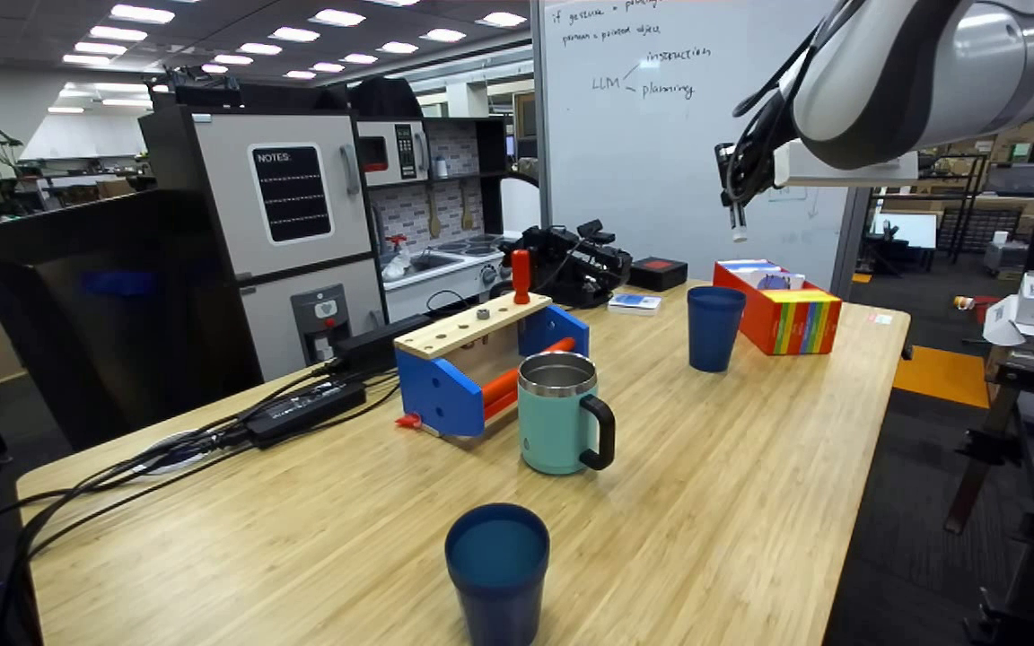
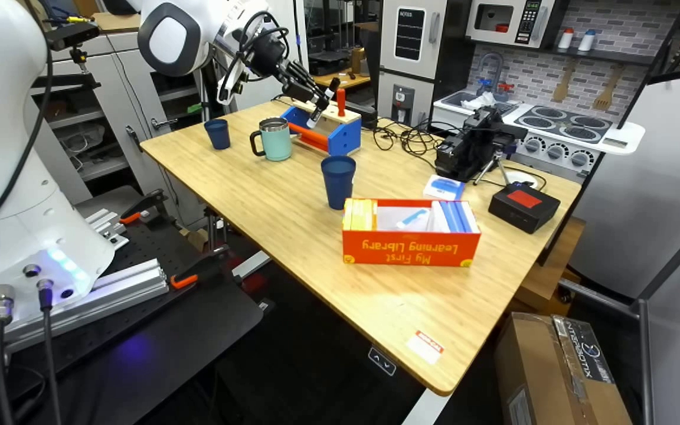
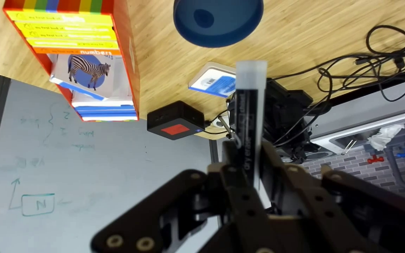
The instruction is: Put the marker inside the cup
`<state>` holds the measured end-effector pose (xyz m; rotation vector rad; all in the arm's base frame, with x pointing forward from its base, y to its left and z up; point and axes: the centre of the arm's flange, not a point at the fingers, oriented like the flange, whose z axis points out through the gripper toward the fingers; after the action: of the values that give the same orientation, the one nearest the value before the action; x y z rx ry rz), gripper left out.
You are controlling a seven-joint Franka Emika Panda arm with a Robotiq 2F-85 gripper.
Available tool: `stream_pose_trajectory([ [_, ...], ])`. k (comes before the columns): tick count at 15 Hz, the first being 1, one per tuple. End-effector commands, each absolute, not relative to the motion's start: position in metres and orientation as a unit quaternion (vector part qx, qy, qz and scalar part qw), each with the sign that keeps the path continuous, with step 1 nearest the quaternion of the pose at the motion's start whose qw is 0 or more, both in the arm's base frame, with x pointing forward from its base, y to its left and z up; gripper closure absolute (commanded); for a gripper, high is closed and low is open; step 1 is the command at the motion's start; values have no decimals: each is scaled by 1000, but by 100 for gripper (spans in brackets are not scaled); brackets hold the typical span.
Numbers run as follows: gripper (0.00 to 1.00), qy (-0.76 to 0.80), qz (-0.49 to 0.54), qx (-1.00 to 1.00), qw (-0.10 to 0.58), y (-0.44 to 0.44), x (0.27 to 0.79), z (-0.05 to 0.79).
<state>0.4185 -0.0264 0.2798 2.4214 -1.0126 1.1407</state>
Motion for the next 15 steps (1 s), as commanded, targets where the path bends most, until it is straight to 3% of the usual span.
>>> stream_pose_trajectory([
  [1, 95, -360, 391, 835, 143, -54, 431, 251],
  [15, 95, -367, 328, 866, 94, -77, 480, 178],
])
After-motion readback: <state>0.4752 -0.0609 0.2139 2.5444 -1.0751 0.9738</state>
